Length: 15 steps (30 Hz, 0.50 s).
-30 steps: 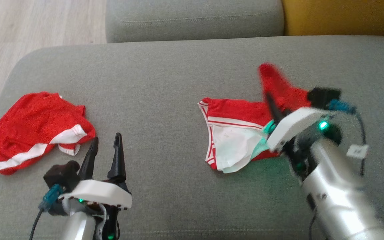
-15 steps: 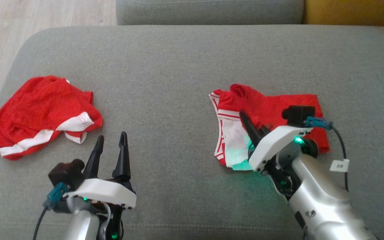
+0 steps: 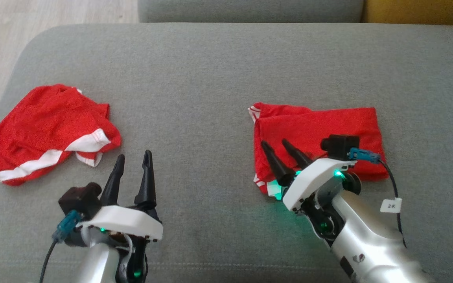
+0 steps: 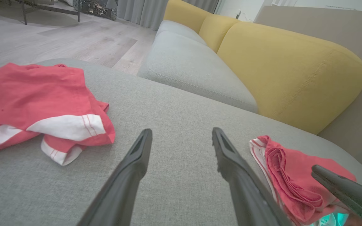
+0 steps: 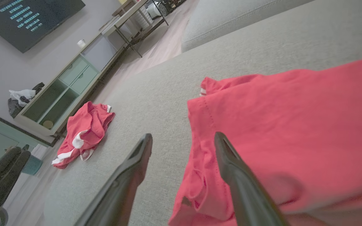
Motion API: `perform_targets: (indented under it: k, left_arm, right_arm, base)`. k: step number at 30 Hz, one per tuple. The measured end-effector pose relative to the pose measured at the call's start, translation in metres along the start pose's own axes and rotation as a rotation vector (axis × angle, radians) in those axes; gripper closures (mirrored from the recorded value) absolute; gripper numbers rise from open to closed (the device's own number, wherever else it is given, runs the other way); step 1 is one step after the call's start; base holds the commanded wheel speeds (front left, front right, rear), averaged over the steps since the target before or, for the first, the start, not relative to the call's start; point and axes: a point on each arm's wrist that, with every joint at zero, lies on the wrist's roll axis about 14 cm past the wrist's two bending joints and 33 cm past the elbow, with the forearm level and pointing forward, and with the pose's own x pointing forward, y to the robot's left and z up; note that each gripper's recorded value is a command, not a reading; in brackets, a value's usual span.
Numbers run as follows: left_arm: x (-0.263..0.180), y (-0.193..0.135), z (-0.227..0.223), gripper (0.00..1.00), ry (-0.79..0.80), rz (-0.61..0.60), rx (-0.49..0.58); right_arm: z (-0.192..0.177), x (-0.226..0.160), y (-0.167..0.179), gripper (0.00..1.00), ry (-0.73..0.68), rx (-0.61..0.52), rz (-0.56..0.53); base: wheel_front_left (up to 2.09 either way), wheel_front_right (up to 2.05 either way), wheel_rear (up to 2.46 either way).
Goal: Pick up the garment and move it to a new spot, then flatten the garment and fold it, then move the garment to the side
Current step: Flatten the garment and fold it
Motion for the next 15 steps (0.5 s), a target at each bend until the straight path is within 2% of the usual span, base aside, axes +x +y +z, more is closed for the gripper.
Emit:
perform_targets:
  k: [4, 9, 11, 15]
  left_arm:
    - [0.002, -0.006, 0.000, 0.00, -0.001, -0.014, 0.000]
    - [0.006, -0.018, 0.002, 0.00, -0.005, -0.049, -0.001]
    - [0.007, -0.022, 0.003, 0.00, -0.009, -0.062, -0.001]
    - [0.010, -0.033, 0.008, 0.00, -0.025, -0.092, -0.003]
  right_arm:
    - [0.011, -0.006, -0.015, 0.00, -0.051, -0.027, -0.049]
    - [0.056, -0.023, -0.046, 0.00, -0.167, -0.203, -0.124]
    - [0.074, -0.039, -0.069, 0.00, -0.207, -0.299, -0.177]
    - [0.099, -0.073, -0.107, 0.00, -0.265, -0.422, -0.282]
  base:
    - [0.00, 0.00, 0.00]
    - [0.00, 0.00, 0.00]
    - [0.00, 0.00, 0.00]
    - [0.00, 0.00, 0.00]
